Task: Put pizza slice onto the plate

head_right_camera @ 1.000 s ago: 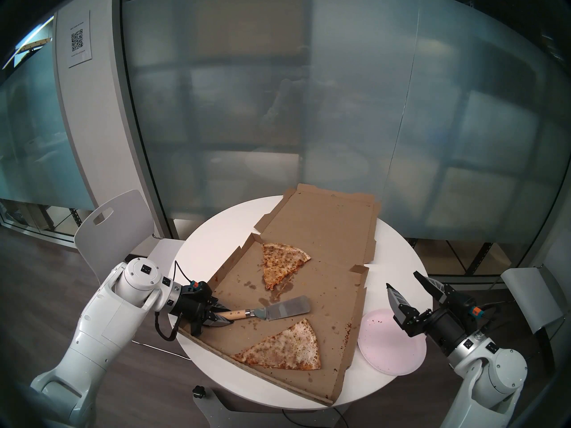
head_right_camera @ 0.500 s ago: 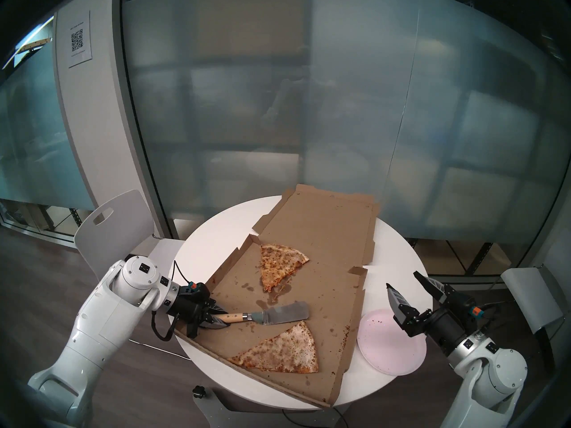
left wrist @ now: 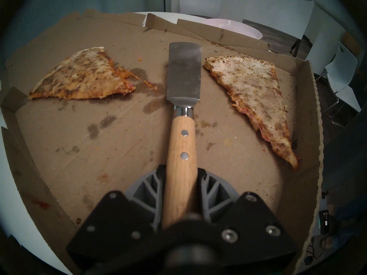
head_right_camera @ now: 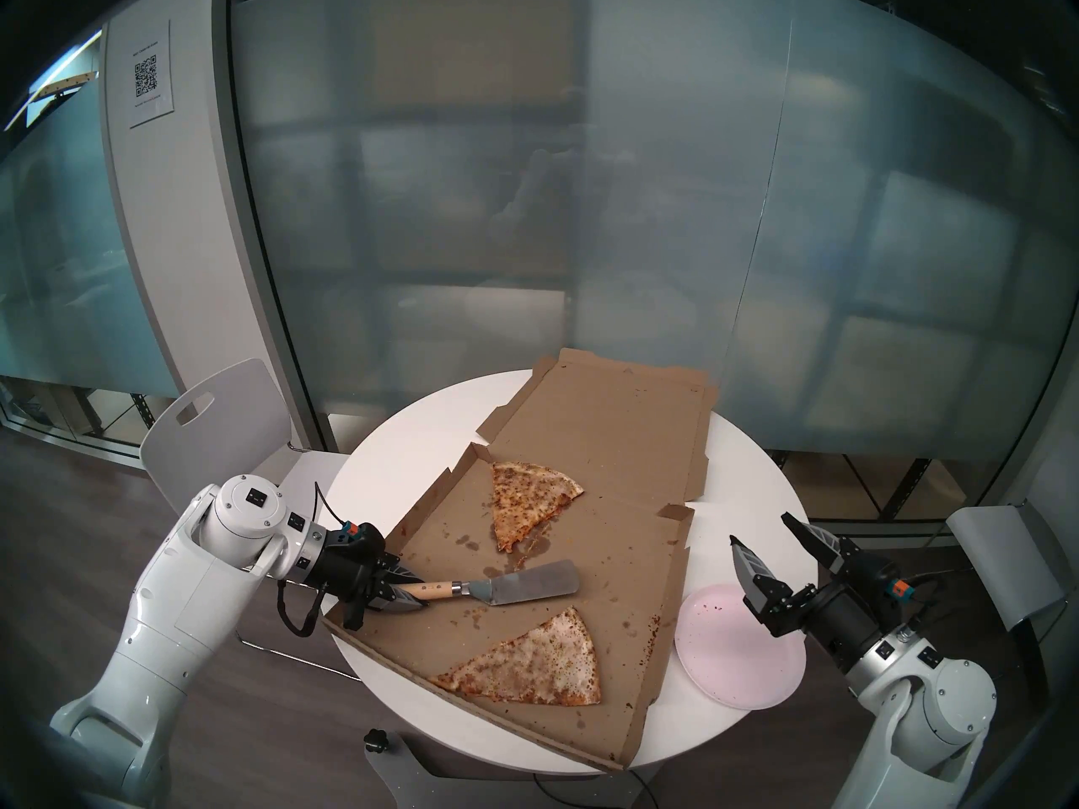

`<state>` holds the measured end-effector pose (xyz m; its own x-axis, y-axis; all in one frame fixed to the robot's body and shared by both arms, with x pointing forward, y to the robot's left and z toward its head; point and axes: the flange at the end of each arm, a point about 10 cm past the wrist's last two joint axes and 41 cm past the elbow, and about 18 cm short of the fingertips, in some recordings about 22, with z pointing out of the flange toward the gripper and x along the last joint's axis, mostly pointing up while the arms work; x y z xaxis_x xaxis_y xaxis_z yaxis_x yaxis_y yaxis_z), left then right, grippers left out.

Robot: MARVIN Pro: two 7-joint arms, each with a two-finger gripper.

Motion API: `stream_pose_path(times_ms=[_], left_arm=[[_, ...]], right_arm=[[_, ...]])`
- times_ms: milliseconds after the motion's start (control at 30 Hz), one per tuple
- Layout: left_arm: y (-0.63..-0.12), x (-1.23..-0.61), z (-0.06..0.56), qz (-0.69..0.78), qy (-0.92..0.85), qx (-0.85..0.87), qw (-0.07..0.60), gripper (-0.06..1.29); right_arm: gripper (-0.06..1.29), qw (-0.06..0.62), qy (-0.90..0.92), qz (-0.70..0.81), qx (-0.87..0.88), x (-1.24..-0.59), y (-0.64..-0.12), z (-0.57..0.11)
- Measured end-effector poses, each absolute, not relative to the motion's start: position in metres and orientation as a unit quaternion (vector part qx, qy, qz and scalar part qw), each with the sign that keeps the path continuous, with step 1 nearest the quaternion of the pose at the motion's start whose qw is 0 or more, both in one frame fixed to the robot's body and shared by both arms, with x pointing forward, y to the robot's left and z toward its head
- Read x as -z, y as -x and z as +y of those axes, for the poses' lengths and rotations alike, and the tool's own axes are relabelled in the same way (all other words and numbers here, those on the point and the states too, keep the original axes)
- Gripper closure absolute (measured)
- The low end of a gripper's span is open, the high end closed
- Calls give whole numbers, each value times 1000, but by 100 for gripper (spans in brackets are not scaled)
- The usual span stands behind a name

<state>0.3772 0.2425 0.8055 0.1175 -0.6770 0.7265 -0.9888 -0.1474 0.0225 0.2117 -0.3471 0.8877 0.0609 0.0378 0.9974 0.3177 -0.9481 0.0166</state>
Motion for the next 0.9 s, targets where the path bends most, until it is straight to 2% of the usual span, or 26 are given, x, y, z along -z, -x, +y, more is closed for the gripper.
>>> stream_pose_path(times_ms=[900], left_arm=[[-390, -819, 255, -658, -686, -235, 202, 96]], right_arm=[[-1, 104, 721, -123, 674, -888, -212, -347]])
